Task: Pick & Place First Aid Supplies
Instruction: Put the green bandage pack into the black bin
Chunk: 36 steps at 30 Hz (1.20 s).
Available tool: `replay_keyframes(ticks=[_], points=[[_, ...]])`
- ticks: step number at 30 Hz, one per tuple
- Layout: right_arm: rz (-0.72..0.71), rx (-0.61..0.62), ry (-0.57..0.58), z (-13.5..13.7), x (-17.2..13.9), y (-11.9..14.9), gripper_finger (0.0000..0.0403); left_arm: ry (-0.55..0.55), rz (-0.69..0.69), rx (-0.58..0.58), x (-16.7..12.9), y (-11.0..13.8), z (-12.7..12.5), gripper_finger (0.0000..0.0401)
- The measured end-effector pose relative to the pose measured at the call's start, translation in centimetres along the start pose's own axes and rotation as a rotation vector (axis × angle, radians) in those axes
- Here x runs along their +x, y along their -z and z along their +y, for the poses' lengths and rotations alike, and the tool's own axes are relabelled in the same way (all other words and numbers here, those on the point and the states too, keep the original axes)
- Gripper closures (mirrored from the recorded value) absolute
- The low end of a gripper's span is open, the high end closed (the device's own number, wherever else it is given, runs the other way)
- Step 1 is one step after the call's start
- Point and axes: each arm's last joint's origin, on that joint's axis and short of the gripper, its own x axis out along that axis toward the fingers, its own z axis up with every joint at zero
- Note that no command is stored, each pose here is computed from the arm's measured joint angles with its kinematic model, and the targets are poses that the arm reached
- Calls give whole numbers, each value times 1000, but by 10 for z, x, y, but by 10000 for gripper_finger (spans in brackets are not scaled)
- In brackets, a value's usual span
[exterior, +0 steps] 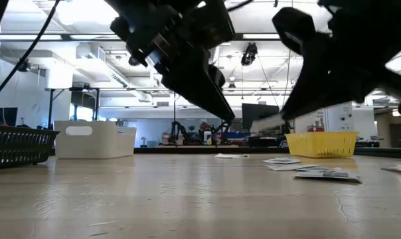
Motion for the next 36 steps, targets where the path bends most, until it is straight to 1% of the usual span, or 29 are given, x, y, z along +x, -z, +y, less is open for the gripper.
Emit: replay_keyframes(ticks=[7, 11, 14, 18, 24, 28, 32, 36], points=[[-14, 166, 11, -17, -22, 3, 394, -62, -13, 46, -11, -6, -13, 298], [-15, 277, 2, -23, -30, 5, 394, -123, -14, 76, -12, -7, -23, 298], [-18, 383, -6, -26, -34, 6, 394, -164, -17, 89, -12, -8, -28, 298], [-12, 514, -22, -25, -34, 7, 394, -185, -44, 102, -12, -10, -34, 298], [-6, 661, -85, -23, -34, 7, 394, -234, -102, 108, -12, -16, -37, 298], [-1, 717, -95, -23, -34, 7, 394, -246, -136, 120, -12, -19, -39, 298], [-5, 726, -97, -23, -34, 7, 394, -240, -181, 121, -12, -23, -42, 298], [0, 739, -114, -20, -31, 6, 394, -230, -183, 131, -12, -23, -48, 298]])
